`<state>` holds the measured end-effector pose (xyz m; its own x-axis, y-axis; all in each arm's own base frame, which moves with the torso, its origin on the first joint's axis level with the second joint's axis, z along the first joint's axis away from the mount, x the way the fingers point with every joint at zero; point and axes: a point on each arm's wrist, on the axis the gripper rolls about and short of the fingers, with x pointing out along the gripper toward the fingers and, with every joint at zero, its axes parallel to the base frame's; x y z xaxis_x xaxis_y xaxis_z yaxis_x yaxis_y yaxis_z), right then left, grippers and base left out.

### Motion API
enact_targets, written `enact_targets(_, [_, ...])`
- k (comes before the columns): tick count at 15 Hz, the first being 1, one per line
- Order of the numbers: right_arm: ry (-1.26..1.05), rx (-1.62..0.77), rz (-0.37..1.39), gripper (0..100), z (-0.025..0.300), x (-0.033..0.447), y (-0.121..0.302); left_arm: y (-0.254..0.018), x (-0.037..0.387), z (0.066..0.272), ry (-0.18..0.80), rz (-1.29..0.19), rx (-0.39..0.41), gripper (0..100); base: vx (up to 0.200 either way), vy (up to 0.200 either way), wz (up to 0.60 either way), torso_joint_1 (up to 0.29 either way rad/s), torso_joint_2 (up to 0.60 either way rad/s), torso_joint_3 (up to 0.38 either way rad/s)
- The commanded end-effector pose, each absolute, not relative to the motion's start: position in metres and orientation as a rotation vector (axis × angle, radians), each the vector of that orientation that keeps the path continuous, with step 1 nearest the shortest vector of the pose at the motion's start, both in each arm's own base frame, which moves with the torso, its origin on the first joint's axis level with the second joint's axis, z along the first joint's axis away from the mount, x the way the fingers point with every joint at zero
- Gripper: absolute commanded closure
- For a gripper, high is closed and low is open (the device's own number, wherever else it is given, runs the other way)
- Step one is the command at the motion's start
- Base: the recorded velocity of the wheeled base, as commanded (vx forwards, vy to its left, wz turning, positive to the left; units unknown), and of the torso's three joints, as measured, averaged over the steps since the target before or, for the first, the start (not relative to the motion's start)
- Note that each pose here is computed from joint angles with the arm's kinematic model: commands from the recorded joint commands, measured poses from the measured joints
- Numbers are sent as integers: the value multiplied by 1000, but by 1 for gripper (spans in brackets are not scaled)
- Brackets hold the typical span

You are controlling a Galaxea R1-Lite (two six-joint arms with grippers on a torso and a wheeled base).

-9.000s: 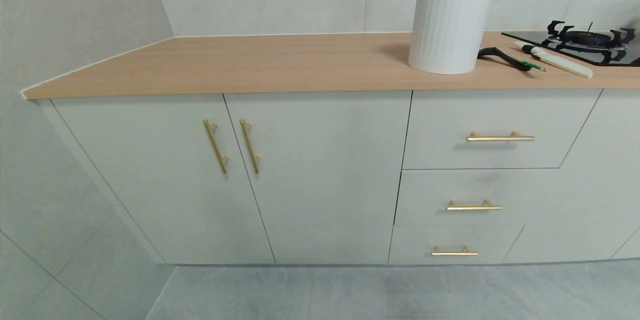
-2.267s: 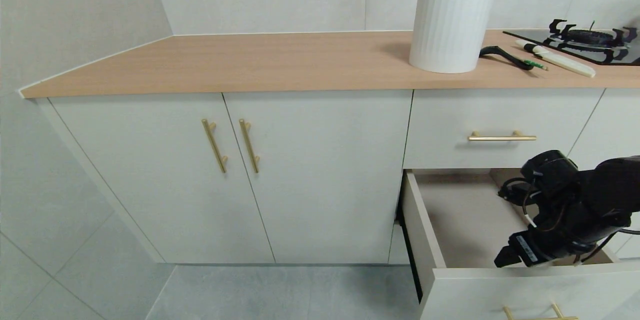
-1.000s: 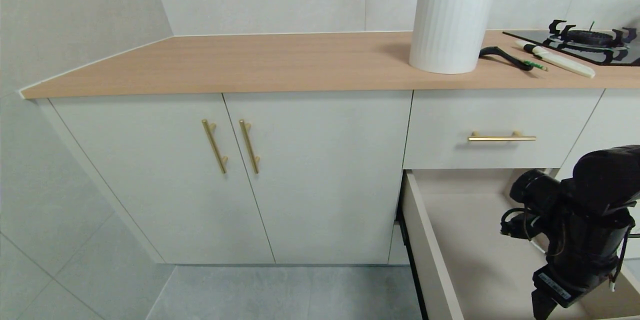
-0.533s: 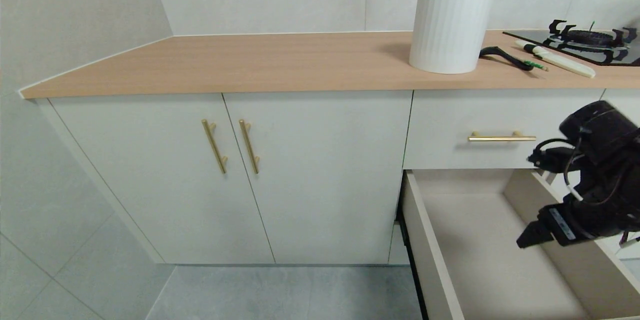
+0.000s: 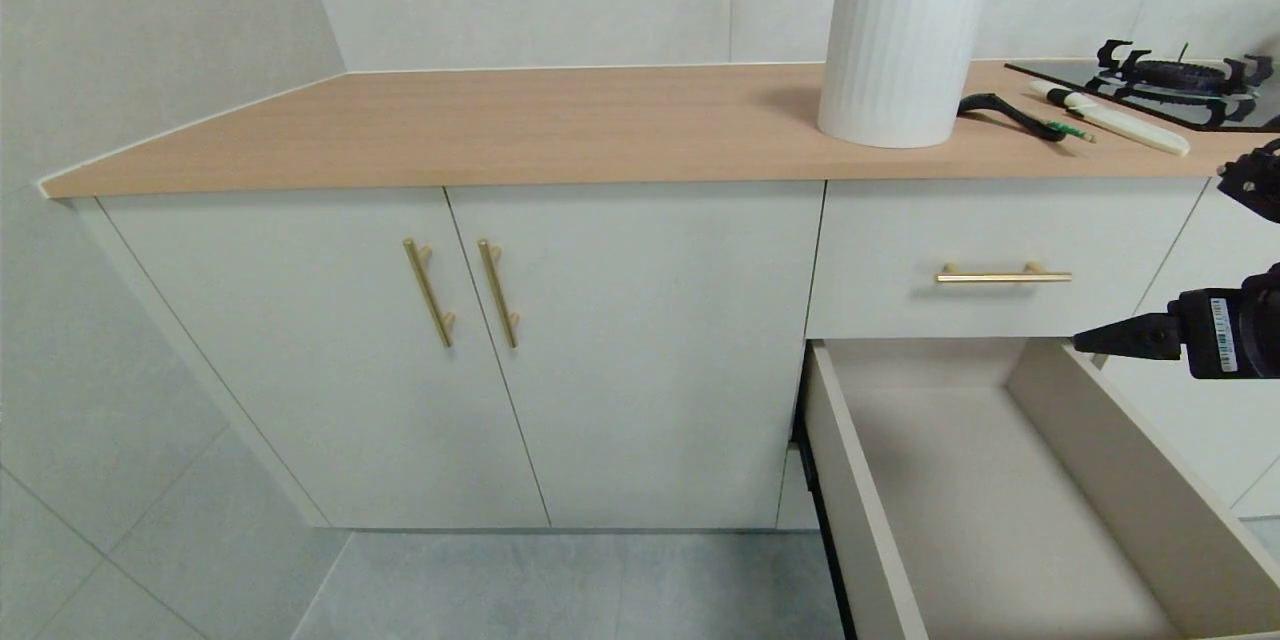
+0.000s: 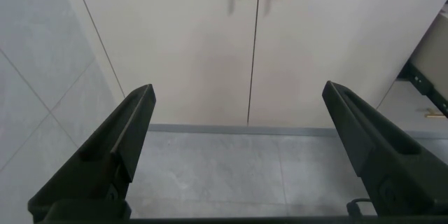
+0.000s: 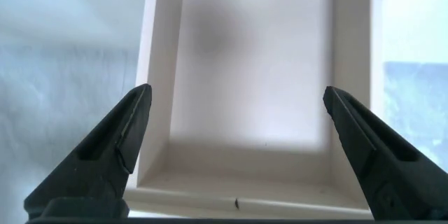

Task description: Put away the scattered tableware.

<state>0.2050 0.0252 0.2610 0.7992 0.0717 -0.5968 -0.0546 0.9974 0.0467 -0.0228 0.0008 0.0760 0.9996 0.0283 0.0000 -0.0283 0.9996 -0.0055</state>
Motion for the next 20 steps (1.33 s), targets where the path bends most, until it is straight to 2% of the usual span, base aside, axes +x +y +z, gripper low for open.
enact_targets(1, [620, 30, 63, 0, 265, 198, 23, 1, -23, 76, 1, 29, -6, 0, 0, 0, 0, 0, 0, 0])
enact_targets(9, [616, 30, 60, 0, 264, 200, 24, 1, -23, 76, 1, 29, -6, 0, 0, 0, 0, 4, -18, -14])
enact_targets(17, [573, 31, 41, 0, 267, 204, 20, 1, -23, 76, 1, 29, -6, 0, 0, 0, 0, 112, -396, -297])
enact_targets(20, [487, 34, -41, 0, 282, 252, 4, 1, -23, 76, 1, 29, -6, 0, 0, 0, 0, 172, -468, -308])
